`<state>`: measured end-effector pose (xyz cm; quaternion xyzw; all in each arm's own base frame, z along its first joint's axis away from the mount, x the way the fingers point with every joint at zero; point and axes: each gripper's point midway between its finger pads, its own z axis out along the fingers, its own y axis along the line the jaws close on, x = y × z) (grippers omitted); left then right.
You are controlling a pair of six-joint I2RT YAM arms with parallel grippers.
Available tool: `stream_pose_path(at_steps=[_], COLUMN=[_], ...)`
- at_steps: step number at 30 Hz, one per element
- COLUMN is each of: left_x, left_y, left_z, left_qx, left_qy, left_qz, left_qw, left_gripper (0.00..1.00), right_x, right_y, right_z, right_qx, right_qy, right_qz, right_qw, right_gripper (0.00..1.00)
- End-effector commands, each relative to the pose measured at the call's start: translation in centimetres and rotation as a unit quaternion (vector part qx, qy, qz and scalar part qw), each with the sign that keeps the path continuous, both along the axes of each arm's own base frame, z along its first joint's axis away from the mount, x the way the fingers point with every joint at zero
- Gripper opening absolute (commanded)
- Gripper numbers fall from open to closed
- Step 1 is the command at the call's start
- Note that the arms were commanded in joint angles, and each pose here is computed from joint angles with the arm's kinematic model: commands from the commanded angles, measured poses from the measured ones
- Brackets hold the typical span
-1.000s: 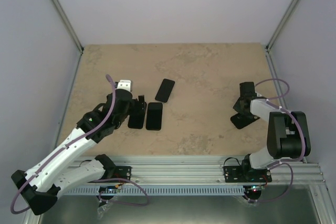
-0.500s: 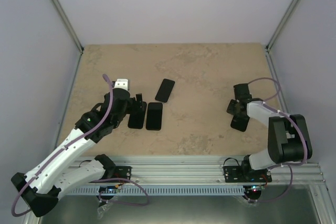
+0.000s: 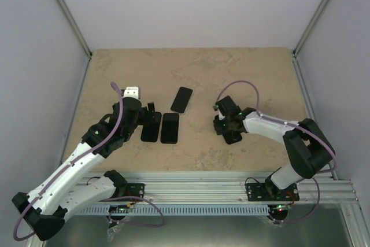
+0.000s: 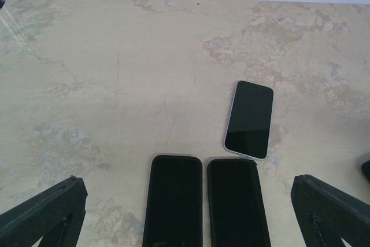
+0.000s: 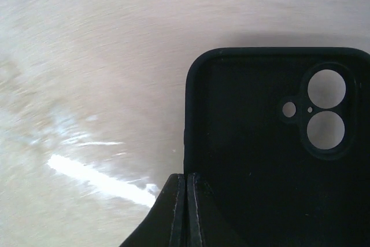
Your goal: Put the phone into the phone case
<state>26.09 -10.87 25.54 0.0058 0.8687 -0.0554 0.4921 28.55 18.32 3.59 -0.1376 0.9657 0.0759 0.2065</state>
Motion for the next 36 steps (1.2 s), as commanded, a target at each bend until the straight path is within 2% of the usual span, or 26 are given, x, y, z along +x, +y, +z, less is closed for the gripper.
stream_pose_path(at_steps=[1, 6, 12, 26, 29, 34, 36], left_x=[0.4, 0.6, 0.8, 0.8, 0.8, 0.8, 0.7], left_y=[0.6, 1.1, 1.6, 1.9, 2.0, 2.0, 2.1], left_z=[-0.2, -0.4, -0.4, -0.2, -0.2, 0.0, 0.1], left_qx=[0.009, 0.012, 0.008, 0.005, 0.005, 0.003, 0.002], left_qy=[-0.005, -0.001, 0.001, -0.004, -0.004, -0.007, -0.008], left_qz=[0.012, 0.025, 0.033, 0.037, 0.039, 0.04, 0.041], left_qw=[1.0, 1.0, 0.999, 0.999, 0.999, 0.999, 0.999], left_gripper=[0.99, 0.99, 0.99, 0.99, 0.99, 0.99, 0.99], right_x=[-1.7, -4.1, -6.8, -8.3, -8.0, -6.8, -5.8], right_y=[4.2, 8.0, 11.2, 13.9, 13.8, 14.2, 14.8], right_z=[-0.3, -0.8, -0.4, -0.9, -0.3, 2.7, 4.4], right_qx=[-0.011, -0.024, -0.005, 0.004, 0.004, 0.013, 0.02], right_qy=[0.003, -0.003, -0.011, -0.025, -0.034, -0.068, -0.088], right_qz=[0.116, 0.208, 0.289, 0.355, 0.348, 0.322, 0.308], right_qw=[0.993, 0.978, 0.957, 0.934, 0.937, 0.944, 0.947], right_gripper=[0.0, 0.0, 0.0, 0.01, 0.08, 0.41, 0.51])
